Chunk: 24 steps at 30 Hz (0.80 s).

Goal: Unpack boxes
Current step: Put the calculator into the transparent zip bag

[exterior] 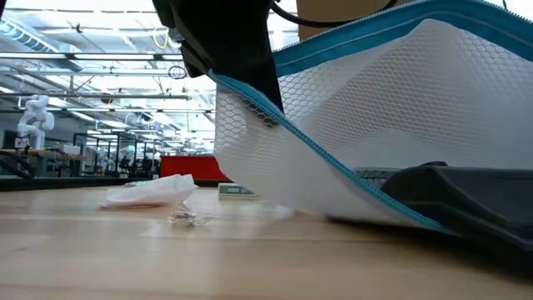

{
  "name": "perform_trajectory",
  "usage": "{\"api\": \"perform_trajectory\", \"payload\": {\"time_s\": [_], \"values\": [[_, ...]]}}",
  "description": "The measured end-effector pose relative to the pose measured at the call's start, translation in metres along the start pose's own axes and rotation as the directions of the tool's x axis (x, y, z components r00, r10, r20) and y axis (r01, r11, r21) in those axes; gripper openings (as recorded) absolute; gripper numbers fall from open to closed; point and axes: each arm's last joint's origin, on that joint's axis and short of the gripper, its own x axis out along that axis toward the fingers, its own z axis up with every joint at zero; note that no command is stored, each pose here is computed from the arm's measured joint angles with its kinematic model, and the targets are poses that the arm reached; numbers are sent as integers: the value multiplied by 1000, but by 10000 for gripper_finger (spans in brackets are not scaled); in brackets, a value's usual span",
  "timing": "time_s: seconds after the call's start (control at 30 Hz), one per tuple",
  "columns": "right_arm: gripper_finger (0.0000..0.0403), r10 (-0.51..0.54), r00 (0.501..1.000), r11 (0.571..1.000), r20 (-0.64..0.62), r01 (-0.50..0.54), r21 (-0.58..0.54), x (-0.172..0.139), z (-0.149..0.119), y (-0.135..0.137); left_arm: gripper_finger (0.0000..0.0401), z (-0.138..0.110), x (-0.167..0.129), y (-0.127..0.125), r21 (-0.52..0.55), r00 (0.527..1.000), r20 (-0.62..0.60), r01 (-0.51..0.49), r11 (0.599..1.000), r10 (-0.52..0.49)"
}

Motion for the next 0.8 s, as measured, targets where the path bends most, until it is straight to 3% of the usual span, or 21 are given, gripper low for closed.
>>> {"api": "perform_trajectory", "payload": {"time_s": [0.13, 0.27, 0.57, 0.8], "values": [[56, 6, 1000, 1000, 4, -6, 24, 6, -1, 0, 0, -1, 0, -1, 8, 1000, 0, 2, 1000, -2], [9, 26, 1000, 999, -5, -25, 32, 6, 0, 1, 0, -1, 0, -2, 11, 1000, -1, 5, 1000, -5], [2, -41, 997, 993, -65, 48, 110, 0, -1, -6, 0, -1, 0, -2, 25, 1000, 0, 5, 1000, -5], [1, -9, 999, 993, -50, 15, 116, -22, 10, -9, 0, -1, -1, -2, 31, 1000, 2, 1, 1000, -1]]}}
